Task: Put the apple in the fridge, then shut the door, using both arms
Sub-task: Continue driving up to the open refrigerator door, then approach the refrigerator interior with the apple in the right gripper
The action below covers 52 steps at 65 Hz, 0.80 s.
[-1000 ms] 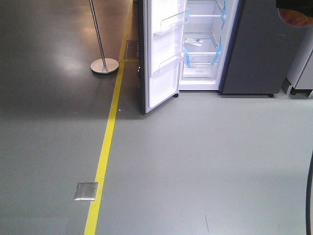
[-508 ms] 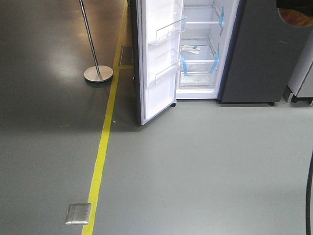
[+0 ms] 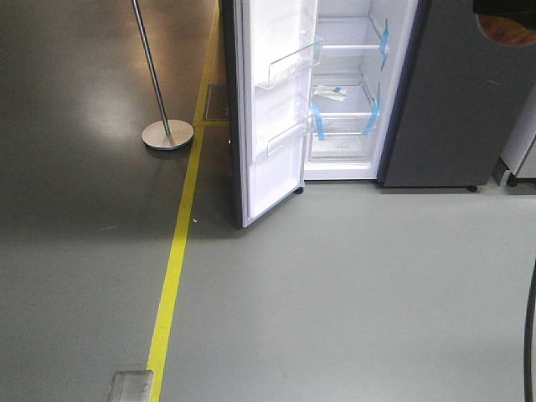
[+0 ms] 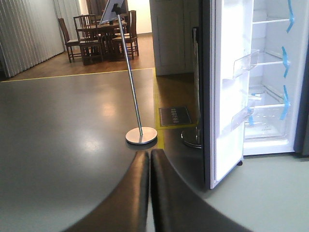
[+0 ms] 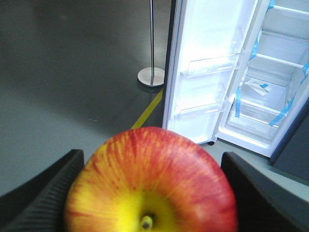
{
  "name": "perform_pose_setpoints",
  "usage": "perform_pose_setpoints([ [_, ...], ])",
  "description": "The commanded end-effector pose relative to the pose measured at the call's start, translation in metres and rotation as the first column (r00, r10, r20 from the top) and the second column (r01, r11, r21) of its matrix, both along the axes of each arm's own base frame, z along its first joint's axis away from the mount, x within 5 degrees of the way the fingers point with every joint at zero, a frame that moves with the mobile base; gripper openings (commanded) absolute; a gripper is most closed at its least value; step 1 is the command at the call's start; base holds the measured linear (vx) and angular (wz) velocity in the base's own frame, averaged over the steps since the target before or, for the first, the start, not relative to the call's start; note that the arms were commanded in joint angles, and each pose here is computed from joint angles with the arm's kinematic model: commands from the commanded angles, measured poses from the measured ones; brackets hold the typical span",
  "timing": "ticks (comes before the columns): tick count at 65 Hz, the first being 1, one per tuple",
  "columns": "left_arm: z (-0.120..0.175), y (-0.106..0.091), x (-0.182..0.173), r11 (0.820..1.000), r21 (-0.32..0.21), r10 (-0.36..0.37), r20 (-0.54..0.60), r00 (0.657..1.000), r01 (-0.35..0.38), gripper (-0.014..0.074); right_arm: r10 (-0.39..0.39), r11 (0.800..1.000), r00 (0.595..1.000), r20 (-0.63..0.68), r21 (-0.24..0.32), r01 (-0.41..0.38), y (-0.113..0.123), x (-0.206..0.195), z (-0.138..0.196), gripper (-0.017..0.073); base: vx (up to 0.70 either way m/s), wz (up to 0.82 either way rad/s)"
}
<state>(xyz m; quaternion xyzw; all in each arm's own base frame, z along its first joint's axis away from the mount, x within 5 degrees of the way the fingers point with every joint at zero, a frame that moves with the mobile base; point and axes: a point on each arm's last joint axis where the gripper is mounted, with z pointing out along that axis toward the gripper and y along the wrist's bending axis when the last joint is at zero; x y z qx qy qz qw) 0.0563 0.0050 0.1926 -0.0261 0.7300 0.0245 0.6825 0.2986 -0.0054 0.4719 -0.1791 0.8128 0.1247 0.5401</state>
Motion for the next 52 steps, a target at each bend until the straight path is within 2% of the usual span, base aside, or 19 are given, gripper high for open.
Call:
perform_pose_setpoints([
  [1, 0.0135, -0.0016, -0.0019, 1.000, -0.002, -0.019, 0.101, 0.995, 0.019, -0.0007, -0.029, 0.999, 0.993, 0.118, 0.038, 0.025, 0.0010, -0.0117, 0.0250, 0.0119, 0.15, 0.01],
  [52, 0.0135, -0.0016, -0.0019, 1.000, -0.002, -0.019, 0.101, 0.995, 0.019, -0.0007, -0.029, 0.999, 0.993, 0.118, 0.038, 0.025, 0.0010, -0.0117, 0.0250, 0.0119, 0.13, 0.03],
])
